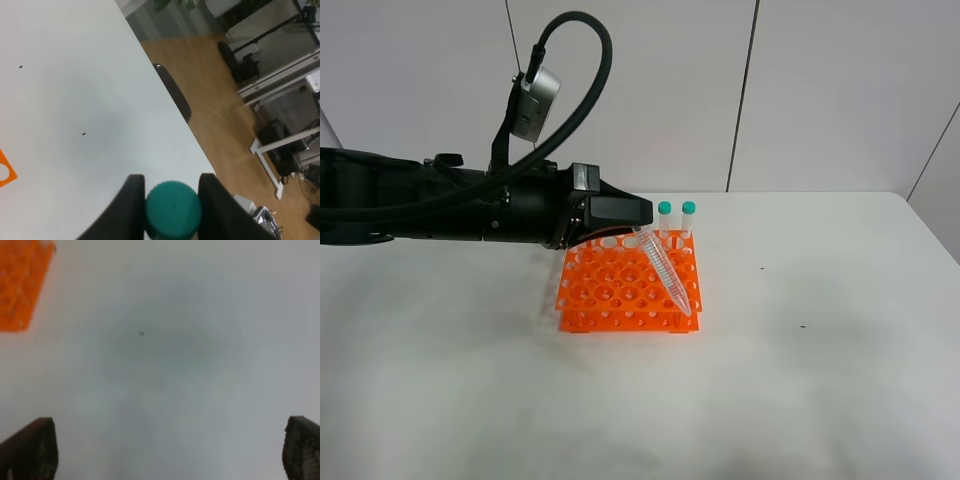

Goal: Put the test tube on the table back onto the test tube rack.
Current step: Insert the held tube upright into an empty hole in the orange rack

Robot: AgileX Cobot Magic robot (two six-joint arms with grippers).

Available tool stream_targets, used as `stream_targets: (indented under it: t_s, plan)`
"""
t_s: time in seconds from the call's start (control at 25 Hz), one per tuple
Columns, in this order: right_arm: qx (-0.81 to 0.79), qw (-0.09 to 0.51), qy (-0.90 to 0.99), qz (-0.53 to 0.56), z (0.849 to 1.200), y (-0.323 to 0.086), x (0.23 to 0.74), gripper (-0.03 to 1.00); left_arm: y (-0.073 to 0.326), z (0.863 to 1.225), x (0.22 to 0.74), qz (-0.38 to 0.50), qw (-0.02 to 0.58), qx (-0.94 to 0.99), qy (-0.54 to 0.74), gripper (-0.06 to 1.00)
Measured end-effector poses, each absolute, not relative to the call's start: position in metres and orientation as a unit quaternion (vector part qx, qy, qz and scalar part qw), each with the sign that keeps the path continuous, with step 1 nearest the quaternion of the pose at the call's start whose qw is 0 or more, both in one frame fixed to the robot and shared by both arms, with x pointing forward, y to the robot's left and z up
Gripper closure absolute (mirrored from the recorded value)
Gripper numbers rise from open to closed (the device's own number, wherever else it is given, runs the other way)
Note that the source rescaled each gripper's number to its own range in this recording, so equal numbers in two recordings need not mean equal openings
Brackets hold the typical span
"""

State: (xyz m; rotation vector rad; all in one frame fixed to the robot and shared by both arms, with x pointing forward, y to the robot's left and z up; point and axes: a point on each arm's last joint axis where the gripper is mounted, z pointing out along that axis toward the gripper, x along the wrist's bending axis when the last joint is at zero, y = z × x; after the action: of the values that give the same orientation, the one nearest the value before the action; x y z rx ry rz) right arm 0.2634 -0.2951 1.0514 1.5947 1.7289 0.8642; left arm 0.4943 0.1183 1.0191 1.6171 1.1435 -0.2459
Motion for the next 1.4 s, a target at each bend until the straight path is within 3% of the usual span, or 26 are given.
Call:
stream_targets:
  t_s: [0.52,0.88,1.2,1.4]
  plan:
    - [0.574,0.368,0.624,0.381,1.053,-0.296,0.236,-0.03,0.118,1.019,0.494,-0.104,0.542,0.681,0.481,0.94]
    - [0.573,0.370,0.623,0.384,1.053,-0.296,0.235,-0.03,0.119,1.023,0.493,-0.104,0.546,0.677,0.482,0.94]
    - [0.573,0.370,0.623,0.384,1.053,-0.296,0.235,-0.03,0.131,1.076,0.468,-0.078,0.610,0.653,0.443,0.94]
    - [0.573,0.370,0.623,0.384,1.053,-0.296,0.235,-0.03,0.145,1.106,0.452,-0.013,0.637,0.647,0.419,0.94]
